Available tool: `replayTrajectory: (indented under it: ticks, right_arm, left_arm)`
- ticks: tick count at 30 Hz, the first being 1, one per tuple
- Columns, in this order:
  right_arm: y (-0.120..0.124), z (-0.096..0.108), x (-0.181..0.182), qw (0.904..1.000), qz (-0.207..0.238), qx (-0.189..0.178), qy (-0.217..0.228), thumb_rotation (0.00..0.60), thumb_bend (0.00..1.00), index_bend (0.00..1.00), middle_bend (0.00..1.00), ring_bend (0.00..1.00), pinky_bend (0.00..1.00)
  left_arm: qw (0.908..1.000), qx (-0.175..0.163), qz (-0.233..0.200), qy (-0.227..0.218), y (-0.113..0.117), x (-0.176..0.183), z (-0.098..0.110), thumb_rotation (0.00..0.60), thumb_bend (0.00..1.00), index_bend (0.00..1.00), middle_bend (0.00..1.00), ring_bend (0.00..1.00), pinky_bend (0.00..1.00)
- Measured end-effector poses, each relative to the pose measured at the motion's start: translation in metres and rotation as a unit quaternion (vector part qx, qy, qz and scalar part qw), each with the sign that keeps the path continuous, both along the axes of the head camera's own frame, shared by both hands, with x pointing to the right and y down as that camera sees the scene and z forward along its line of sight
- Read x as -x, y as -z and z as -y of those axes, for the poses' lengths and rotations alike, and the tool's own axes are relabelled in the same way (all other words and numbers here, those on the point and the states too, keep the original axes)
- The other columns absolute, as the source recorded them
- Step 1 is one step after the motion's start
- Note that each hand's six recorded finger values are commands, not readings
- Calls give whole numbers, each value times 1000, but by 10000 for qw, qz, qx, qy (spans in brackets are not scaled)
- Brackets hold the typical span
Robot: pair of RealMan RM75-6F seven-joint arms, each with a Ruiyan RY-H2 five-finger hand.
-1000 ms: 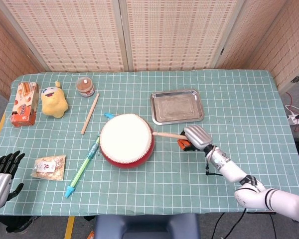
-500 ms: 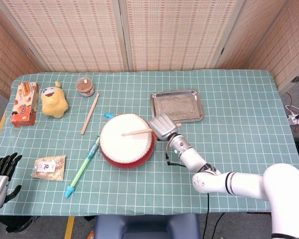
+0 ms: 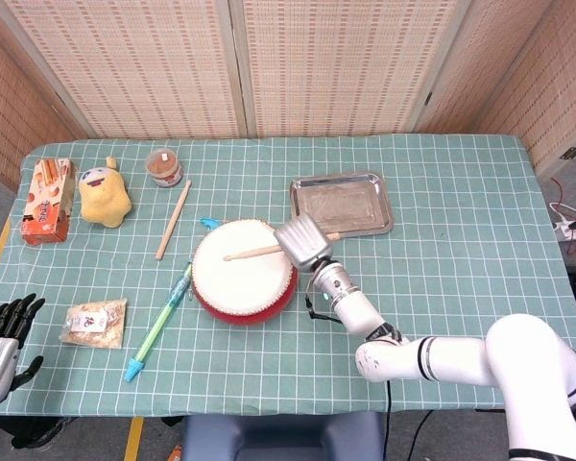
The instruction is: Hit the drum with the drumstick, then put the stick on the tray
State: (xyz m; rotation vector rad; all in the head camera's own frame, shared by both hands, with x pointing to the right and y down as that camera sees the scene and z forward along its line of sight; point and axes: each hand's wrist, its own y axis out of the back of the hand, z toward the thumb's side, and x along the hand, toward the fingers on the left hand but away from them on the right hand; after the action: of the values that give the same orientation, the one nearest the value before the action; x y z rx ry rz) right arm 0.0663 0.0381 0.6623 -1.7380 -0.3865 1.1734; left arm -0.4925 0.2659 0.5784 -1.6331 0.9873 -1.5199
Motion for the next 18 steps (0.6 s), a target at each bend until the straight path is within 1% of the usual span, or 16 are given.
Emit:
replayTrajectory:
  ticks: [3,5,8,13,15,18]
  right_arm:
    - [8,5,-9,9995,268,-26,-139,600,614,1000,938,1000,1000]
    - [7,7,-16,9996,219,-38,-146,600,615,1000,938,1000,1000]
    - [-3,4,-23,10000,-69,-32,-10,600,619,1000,938,1000,1000]
    - [-23,-2,-36,9966,-780,-80,254,600,622,1000,938,1000,1000]
    - [-27,-3,-38,9959,-876,-60,239,600,622,1000,938,1000,1000]
    - [-26,-2,-35,9965,-806,-79,227,600,628,1000,938,1000,1000]
  left_arm:
    - [10000,-11,-6,-24,0,-2,1,600,249,29,0,0,3]
    - [10000,-11,-9,-50,0,-3,2,600,249,29,0,0,3]
    - [10000,-9,-6,-67,1,-5,2,600,249,29,0,0,3]
    - [10000,23,10,-72,0,-6,3,600,249,29,0,0,3]
    - [10000,22,10,-74,0,-6,3,600,248,29,0,0,3]
    - [10000,15,13,-73,0,-6,3,600,248,29,0,0,3]
